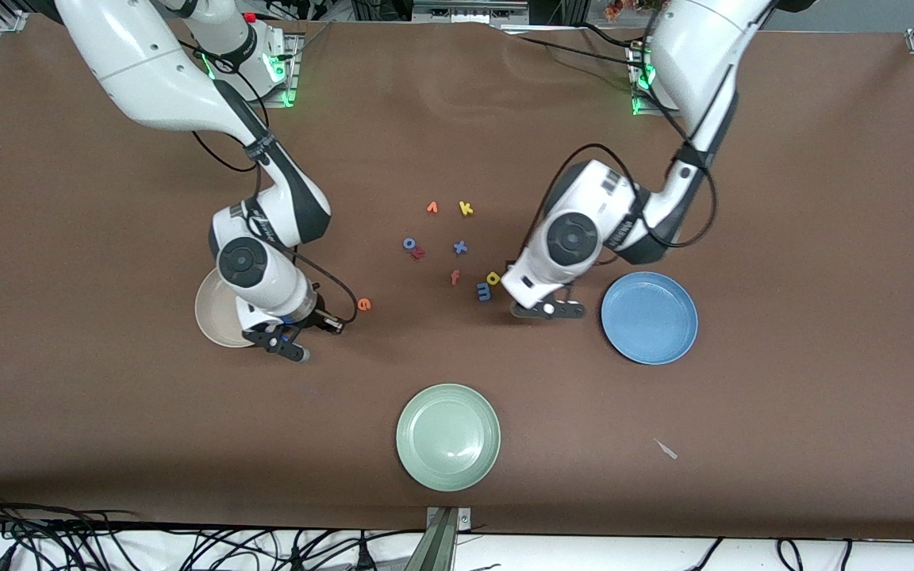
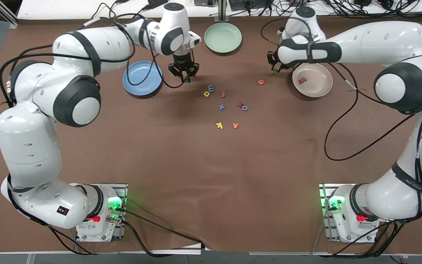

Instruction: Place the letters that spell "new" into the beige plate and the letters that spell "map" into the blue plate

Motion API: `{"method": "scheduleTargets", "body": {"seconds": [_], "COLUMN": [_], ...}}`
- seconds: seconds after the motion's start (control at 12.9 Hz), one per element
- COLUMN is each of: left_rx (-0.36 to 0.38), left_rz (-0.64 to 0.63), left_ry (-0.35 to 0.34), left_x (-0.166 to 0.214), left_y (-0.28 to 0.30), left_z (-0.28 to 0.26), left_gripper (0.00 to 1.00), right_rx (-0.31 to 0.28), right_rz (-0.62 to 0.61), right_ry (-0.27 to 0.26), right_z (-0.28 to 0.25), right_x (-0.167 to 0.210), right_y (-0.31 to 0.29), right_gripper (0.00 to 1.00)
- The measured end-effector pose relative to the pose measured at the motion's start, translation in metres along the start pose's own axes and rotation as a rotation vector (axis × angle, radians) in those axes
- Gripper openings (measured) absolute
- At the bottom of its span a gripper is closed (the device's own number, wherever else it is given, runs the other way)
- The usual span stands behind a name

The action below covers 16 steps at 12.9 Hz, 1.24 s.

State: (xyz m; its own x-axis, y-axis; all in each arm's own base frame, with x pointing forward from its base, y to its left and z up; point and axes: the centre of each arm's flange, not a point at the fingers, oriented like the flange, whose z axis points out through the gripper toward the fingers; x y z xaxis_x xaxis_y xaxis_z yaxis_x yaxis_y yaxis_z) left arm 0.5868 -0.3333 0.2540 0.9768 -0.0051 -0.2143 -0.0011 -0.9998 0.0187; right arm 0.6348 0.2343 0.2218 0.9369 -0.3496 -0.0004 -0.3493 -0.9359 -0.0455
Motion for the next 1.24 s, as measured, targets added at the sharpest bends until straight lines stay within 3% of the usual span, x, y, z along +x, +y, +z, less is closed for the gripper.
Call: {"method": "scheduleTargets", "body": {"seconds": [0.39, 0.7, 0.77, 1.0, 1.08, 1.24], "left_rx": [0.077, 0.205, 0.218, 0.214, 0.211, 0.202], "left_rz": [0.09, 0.152, 0.151, 0.185, 0.211, 0.26], "left_ry": [-0.037, -0.054, -0.056, -0.066, -0.07, -0.076], "left_x": [0.038, 0.042, 0.044, 0.049, 0.051, 0.056], "left_y": [-0.108, -0.13, -0.137, -0.153, -0.159, -0.174], "left_z": [0.002, 0.032, 0.036, 0.037, 0.036, 0.034], "left_gripper": [0.29, 0.29, 0.29, 0.29, 0.29, 0.44], "right_rx": [-0.095, -0.093, -0.089, -0.06, -0.04, -0.001], "right_rz": [-0.176, -0.225, -0.225, -0.174, -0.142, -0.071], "right_ry": [-0.034, 0.0, 0.002, 0.027, 0.034, 0.04], "right_z": [-0.038, -0.008, -0.003, -0.01, -0.016, -0.026], "right_x": [0.035, 0.018, 0.013, 0.008, 0.001, -0.02], "right_y": [0.107, 0.166, 0.167, 0.144, 0.124, 0.075], "right_gripper": [0.31, 0.32, 0.36, 0.64, 0.64, 0.68]}}
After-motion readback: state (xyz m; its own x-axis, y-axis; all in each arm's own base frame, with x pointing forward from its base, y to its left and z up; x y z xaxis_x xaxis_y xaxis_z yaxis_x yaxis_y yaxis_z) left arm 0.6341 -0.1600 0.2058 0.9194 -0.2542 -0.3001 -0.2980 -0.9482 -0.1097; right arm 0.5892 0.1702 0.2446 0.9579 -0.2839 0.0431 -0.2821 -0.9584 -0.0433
